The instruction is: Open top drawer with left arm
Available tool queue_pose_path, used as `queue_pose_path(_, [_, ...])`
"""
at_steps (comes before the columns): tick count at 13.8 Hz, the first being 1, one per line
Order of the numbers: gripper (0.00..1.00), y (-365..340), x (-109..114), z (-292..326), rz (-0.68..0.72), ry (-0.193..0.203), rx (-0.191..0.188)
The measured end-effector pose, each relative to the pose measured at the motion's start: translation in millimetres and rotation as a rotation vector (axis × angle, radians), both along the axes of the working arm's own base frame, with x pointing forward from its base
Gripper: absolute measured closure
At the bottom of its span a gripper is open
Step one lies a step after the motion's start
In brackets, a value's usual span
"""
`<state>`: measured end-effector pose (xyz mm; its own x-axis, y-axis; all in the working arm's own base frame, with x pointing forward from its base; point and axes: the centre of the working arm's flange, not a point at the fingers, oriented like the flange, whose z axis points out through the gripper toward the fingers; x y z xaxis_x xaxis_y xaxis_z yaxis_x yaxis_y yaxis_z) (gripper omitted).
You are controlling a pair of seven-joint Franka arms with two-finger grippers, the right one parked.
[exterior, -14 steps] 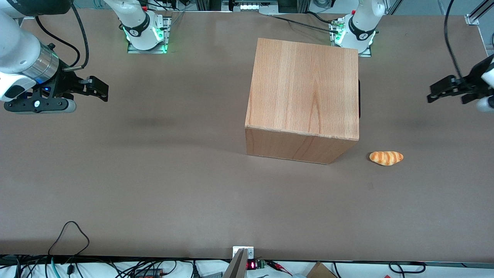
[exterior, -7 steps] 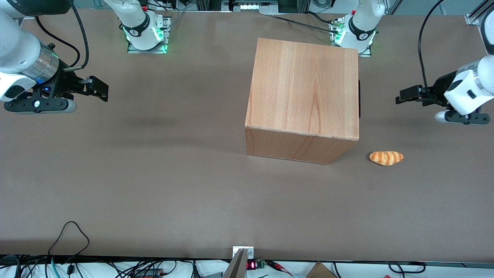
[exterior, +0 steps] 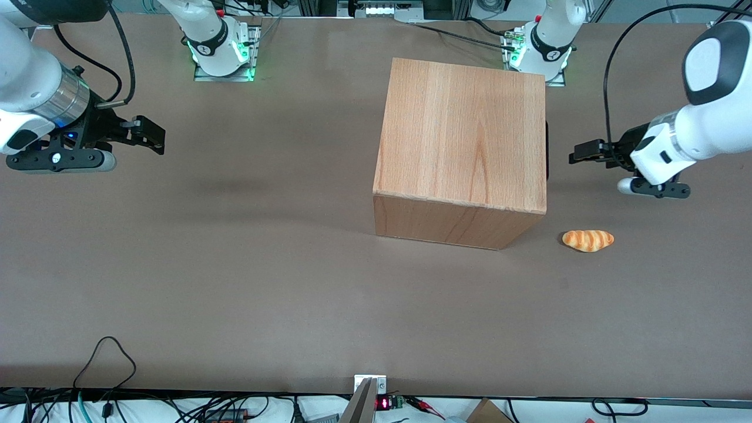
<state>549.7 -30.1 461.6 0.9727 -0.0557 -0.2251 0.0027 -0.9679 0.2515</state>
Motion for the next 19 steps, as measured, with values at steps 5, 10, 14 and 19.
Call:
queue_pose_path(5, [0.00,-6.3,-7.7,-27.4,-0.026,0.011,-0.046])
queue_pose_path(10, [0.00,-9.0,-12.2,-40.5,-0.061,0.012,-0.063])
queue_pose_path(14, [0.00,-11.3,-14.9,-48.0,-0.077,0.014,-0.065])
queue_pose_path(19, [0.00,-19.8,-18.0,-57.6,-0.088,0.011,-0.062])
